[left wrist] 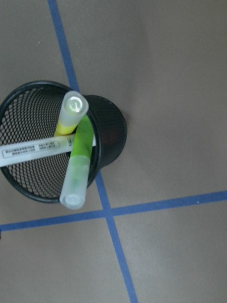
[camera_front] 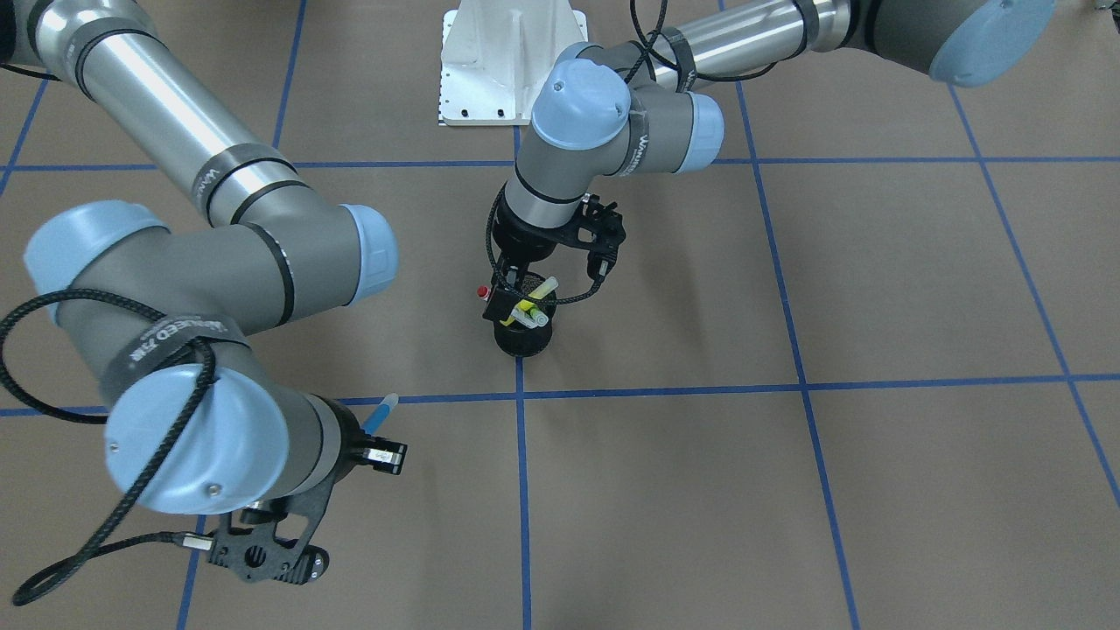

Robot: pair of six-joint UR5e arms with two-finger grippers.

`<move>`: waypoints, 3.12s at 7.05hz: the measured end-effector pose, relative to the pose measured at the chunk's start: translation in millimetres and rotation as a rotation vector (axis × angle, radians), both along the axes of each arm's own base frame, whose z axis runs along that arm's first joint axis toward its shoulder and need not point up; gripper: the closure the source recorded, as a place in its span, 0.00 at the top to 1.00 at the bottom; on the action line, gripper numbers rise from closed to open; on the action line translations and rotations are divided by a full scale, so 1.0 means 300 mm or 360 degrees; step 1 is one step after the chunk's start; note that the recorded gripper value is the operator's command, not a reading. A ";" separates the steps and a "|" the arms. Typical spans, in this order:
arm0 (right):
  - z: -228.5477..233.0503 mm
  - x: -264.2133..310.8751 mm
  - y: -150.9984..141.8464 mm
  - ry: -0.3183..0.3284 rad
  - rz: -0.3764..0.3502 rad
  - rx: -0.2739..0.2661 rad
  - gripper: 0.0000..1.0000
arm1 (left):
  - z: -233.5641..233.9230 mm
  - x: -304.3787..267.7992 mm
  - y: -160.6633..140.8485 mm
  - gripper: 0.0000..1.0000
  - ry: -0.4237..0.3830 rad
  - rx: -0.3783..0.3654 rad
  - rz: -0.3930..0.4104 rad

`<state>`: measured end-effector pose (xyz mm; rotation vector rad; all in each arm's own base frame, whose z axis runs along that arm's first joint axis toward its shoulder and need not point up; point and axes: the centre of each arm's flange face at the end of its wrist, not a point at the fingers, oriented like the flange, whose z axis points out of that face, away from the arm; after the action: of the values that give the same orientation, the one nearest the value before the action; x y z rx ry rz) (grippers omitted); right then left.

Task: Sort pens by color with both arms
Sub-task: 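Set the blue pen down beyond the cup while the left gripper descends, then grasp the red-capped marker with the left gripper while the right arm withdraws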

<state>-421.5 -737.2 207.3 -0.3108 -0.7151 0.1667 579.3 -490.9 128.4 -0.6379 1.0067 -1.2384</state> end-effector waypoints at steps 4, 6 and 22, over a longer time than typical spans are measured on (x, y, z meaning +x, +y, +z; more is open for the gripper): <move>0.047 -0.039 0.025 0.0034 -0.0080 0.0010 0.51 | -0.034 0.016 0.017 0.57 0.0022 -0.0040 -0.0016; 0.040 -0.035 0.017 0.0009 -0.0071 0.0053 0.98 | -0.044 0.014 0.015 0.49 0.0025 -0.0042 -0.0025; 0.428 1.199 0.309 -0.0068 0.0497 0.0516 0.99 | -0.475 -0.217 0.044 0.00 0.0037 0.0745 0.0008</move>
<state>-61.8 -644.5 335.8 0.1093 -0.8174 0.3360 514.2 -477.7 -14.0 -0.2883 1.2604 -0.9437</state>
